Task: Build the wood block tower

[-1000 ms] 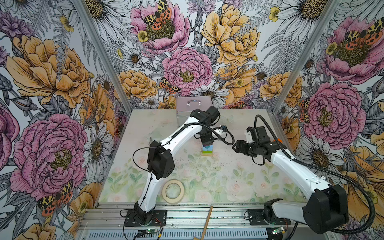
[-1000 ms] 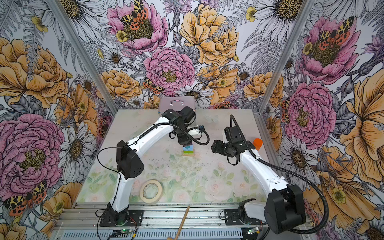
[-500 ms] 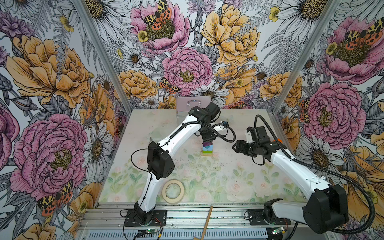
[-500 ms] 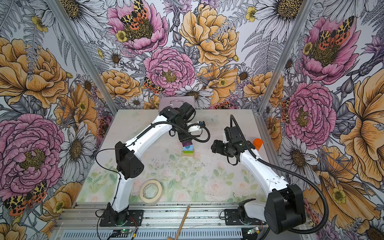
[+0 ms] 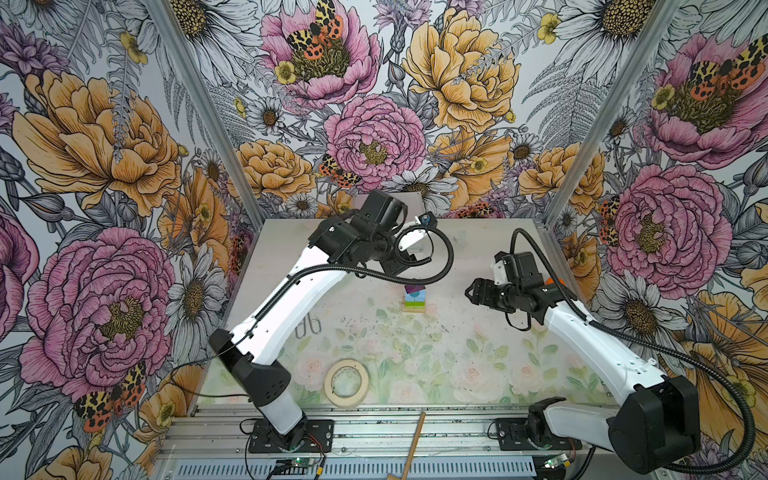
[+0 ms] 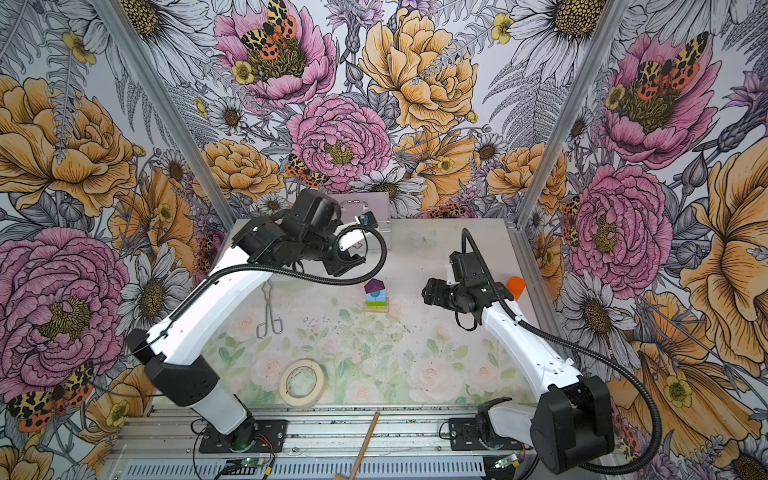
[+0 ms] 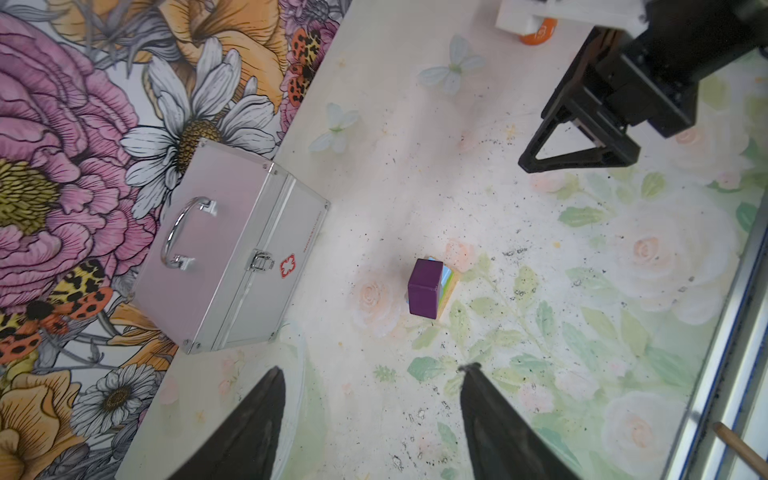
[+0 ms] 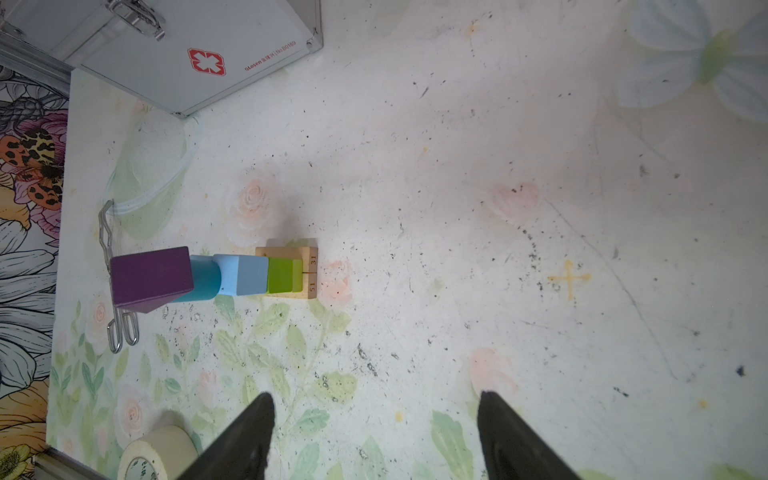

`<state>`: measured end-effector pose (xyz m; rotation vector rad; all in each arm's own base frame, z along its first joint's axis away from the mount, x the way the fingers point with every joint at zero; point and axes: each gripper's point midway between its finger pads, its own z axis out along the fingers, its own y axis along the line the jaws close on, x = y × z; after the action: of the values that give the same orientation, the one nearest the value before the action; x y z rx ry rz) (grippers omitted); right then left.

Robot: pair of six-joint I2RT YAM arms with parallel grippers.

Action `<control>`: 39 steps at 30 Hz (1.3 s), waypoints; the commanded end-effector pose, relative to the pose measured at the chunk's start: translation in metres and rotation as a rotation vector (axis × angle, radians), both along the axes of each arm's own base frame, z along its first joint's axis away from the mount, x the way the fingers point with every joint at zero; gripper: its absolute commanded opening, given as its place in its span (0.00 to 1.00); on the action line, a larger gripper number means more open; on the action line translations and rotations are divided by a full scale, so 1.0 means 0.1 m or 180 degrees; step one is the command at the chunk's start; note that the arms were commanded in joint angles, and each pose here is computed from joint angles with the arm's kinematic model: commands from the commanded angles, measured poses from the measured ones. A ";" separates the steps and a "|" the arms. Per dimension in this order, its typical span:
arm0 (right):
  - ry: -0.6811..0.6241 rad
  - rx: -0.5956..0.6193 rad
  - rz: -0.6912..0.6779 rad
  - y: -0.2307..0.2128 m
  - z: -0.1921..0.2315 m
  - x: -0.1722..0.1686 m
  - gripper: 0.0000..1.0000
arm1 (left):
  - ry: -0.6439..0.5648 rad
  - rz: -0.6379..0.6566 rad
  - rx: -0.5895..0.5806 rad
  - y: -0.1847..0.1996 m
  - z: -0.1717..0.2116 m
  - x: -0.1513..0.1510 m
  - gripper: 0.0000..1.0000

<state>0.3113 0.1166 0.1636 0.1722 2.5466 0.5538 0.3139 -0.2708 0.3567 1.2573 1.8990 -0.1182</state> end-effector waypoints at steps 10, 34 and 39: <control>-0.0605 -0.0020 -0.0143 -0.25 0.62 0.11 0.96 | -0.1203 0.1870 -0.2193 1.51 0.42 -0.01 0.99; -0.1721 -0.1081 -0.1077 -1.25 0.52 0.39 1.00 | -0.1612 0.3842 -0.1791 3.10 -1.39 0.41 0.99; -0.2029 -0.1274 -0.1199 -1.35 0.34 0.42 1.00 | -0.1562 0.3789 -0.1705 3.08 -1.71 0.56 0.99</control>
<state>0.3342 -0.0052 0.1596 0.2739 2.1054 0.0133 0.3612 0.0343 0.1722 -0.2772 1.8096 0.2744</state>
